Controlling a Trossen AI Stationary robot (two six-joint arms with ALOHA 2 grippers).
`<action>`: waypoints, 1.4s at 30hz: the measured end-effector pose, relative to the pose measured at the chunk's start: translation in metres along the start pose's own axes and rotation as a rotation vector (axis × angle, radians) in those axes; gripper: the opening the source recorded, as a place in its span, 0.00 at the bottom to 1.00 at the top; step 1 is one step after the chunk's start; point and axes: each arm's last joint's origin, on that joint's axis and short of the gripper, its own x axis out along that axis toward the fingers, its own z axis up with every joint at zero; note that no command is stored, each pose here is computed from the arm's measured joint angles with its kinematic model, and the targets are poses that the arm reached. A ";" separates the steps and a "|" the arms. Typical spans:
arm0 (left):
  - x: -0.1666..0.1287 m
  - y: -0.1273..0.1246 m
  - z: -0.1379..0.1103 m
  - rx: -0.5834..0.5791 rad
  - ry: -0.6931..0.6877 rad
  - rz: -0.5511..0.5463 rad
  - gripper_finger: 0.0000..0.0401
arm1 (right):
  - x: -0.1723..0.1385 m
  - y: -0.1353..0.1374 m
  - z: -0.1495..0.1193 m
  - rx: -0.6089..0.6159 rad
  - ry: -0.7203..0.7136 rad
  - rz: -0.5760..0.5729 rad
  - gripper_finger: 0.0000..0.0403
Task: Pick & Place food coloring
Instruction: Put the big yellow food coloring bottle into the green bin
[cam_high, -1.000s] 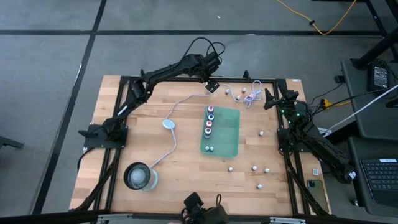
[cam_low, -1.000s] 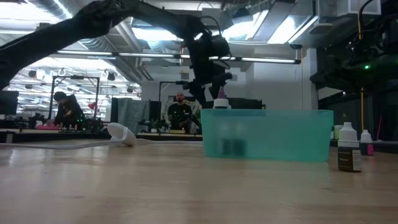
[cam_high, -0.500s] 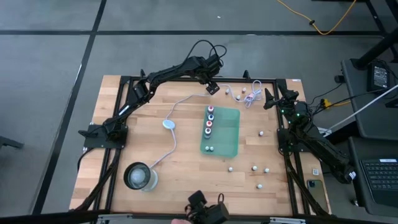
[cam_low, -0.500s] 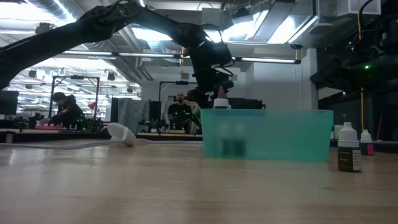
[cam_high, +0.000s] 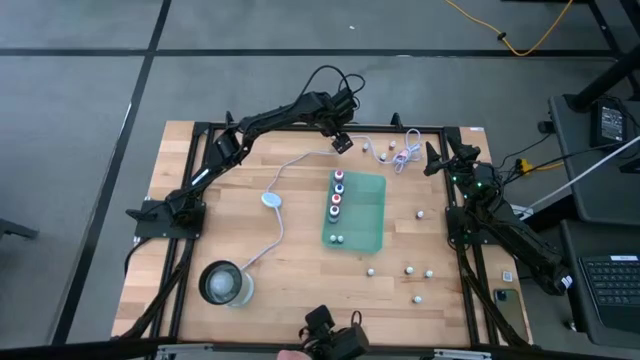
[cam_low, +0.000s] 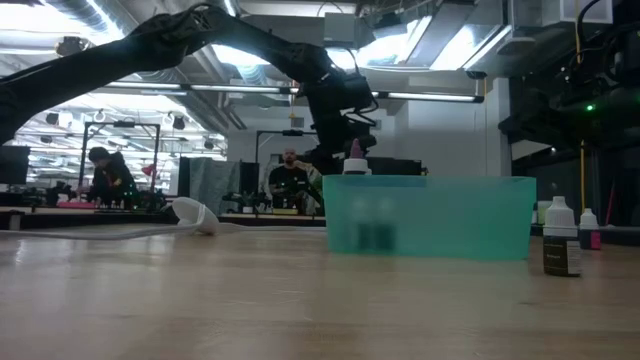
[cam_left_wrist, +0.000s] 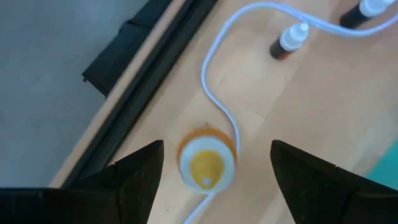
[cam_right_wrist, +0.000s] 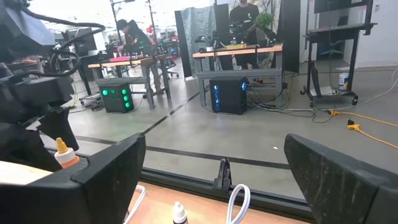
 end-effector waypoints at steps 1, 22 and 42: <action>0.000 0.000 0.000 0.000 -0.004 0.006 0.72 | 0.000 0.000 0.000 0.000 0.000 0.000 0.95; -0.001 -0.002 -0.001 -0.021 0.006 0.034 0.28 | 0.000 0.000 0.000 0.000 0.000 0.000 0.95; -0.125 -0.026 -0.020 0.068 0.027 0.063 0.28 | 0.000 0.000 0.000 0.000 0.000 0.000 0.95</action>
